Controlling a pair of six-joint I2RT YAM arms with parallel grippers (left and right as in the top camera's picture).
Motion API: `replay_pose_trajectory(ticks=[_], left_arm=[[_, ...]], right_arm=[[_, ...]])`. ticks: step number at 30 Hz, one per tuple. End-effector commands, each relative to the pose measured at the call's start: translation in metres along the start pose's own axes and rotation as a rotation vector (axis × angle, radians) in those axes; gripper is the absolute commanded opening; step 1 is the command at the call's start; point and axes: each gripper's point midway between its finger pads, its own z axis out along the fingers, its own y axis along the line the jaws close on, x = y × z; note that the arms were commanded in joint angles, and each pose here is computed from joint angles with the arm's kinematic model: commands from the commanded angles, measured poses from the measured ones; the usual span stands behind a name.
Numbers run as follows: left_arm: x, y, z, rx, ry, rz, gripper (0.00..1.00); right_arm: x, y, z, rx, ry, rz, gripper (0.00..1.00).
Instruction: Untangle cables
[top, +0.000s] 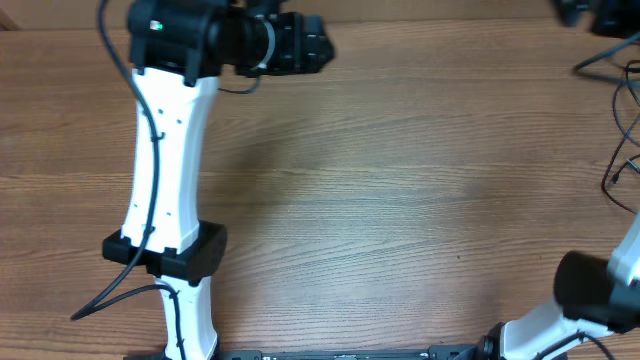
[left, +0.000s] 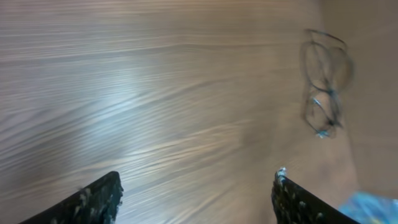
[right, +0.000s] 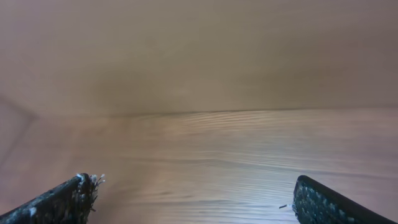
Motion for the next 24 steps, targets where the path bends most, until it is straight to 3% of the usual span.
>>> replay_pose_trajectory(ticks=[1,5,13,24], left_arm=[[0.002,0.005,-0.050,-0.104,-0.104,0.060,0.76],[0.014,-0.003,-0.099,-0.191,-0.200,0.109,0.76],[0.047,-0.022,-0.185,-0.229,-0.376,0.166,0.73],[0.139,0.047,-0.194,-0.455,-0.281,-0.014,0.73]], right_arm=[[-0.002,0.045,-0.020,0.014,-0.025,-0.090,1.00],[0.021,0.090,-0.026,-0.034,0.042,-0.130,1.00],[0.058,0.131,-0.050,0.006,0.134,-0.162,1.00],[0.063,0.169,-0.121,-0.049,0.024,-0.179,1.00]])
